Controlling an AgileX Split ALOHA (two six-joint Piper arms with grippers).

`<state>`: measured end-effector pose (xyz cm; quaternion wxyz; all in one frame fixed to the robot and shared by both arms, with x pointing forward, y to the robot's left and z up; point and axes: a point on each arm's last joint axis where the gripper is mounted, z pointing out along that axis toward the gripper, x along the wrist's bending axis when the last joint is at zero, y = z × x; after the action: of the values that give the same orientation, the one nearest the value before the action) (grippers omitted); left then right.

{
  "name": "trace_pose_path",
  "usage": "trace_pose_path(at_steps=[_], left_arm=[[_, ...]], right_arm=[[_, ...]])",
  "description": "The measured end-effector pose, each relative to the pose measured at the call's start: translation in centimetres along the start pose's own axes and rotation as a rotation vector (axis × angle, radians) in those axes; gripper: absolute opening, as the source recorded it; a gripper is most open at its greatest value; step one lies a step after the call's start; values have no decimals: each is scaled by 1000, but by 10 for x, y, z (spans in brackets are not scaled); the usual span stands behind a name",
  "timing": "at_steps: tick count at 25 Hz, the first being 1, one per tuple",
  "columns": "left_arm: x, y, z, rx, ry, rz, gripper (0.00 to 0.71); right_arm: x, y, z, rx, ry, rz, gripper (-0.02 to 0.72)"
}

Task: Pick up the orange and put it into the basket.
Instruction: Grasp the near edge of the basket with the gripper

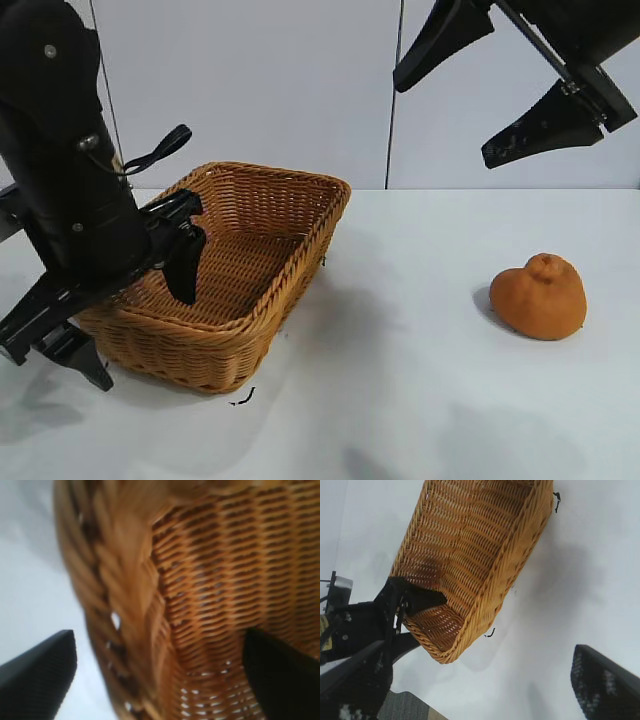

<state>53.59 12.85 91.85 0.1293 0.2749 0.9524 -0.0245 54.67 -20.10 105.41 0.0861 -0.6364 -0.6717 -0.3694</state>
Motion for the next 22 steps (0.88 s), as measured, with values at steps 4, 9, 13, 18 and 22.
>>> trace_pose_path(at_steps=[4,9,13,18,22], left_arm=[[0,3,0,-3,0,19,647],[0,4,1,-3,3,21,647],[1,4,5,-2,14,21,647],[1,4,5,-2,14,21,647],[1,4,5,-2,14,21,618]], right_arm=[[0,0,0,0,0,0,696],[0,0,0,0,0,0,696],[0,0,0,-2,-1,0,696],[0,0,0,-2,-1,0,696],[0,0,0,-2,-1,0,696]])
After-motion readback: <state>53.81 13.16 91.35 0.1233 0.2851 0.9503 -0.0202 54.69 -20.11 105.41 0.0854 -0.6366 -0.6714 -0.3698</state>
